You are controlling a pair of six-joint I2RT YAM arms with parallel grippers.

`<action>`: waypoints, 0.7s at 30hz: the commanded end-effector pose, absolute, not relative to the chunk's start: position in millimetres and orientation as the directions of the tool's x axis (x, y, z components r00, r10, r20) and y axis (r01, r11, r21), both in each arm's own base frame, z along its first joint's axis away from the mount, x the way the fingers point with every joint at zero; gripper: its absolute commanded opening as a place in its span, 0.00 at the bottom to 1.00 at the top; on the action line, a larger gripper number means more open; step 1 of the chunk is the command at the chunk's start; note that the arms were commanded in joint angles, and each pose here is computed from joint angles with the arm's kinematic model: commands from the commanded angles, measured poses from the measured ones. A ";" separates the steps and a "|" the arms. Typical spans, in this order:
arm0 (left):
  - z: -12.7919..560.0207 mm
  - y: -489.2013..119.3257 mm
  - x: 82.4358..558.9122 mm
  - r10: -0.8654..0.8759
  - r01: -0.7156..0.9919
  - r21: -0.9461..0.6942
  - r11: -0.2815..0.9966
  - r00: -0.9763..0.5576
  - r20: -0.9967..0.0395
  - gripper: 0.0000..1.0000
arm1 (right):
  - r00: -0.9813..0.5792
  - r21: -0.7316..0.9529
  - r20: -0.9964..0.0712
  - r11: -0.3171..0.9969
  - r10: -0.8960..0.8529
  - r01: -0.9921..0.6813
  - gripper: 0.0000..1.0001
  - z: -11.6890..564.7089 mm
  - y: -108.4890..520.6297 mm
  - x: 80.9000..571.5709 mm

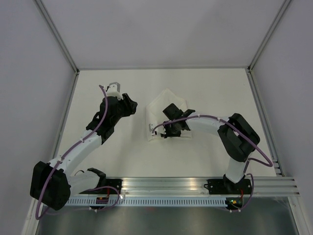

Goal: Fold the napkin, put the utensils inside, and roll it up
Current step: Roll the napkin with the utensil

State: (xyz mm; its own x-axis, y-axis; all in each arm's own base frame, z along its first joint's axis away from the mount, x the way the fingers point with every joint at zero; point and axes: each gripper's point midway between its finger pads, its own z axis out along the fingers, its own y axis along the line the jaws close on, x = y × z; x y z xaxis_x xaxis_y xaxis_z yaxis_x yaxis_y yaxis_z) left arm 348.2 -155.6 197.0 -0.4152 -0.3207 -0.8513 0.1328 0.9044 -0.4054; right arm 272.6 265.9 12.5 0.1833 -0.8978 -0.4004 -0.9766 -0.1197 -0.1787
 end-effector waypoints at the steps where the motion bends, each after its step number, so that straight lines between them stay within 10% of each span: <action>1: 217.0 -155.4 342.3 -0.306 0.192 -0.394 0.899 -0.368 -0.878 0.51 | 0.099 0.104 -0.294 -0.135 -0.951 -0.985 0.21 -28.9 223.3 225.4; 21: 198.9 -201.8 258.4 -0.151 0.463 -0.177 0.868 -0.092 -0.984 0.47 | -0.090 0.529 -0.330 -0.106 -0.940 -0.842 0.18 -12.4 215.5 232.3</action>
State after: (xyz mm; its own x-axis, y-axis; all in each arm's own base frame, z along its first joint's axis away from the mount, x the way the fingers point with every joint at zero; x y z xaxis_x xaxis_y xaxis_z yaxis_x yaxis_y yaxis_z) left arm 257.1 -202.3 175.2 -0.2440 -0.1501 -0.9581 0.4370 0.8650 -0.2468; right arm 269.8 250.4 14.3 -0.0478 -0.8827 -0.4675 -0.9333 -0.1272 0.3357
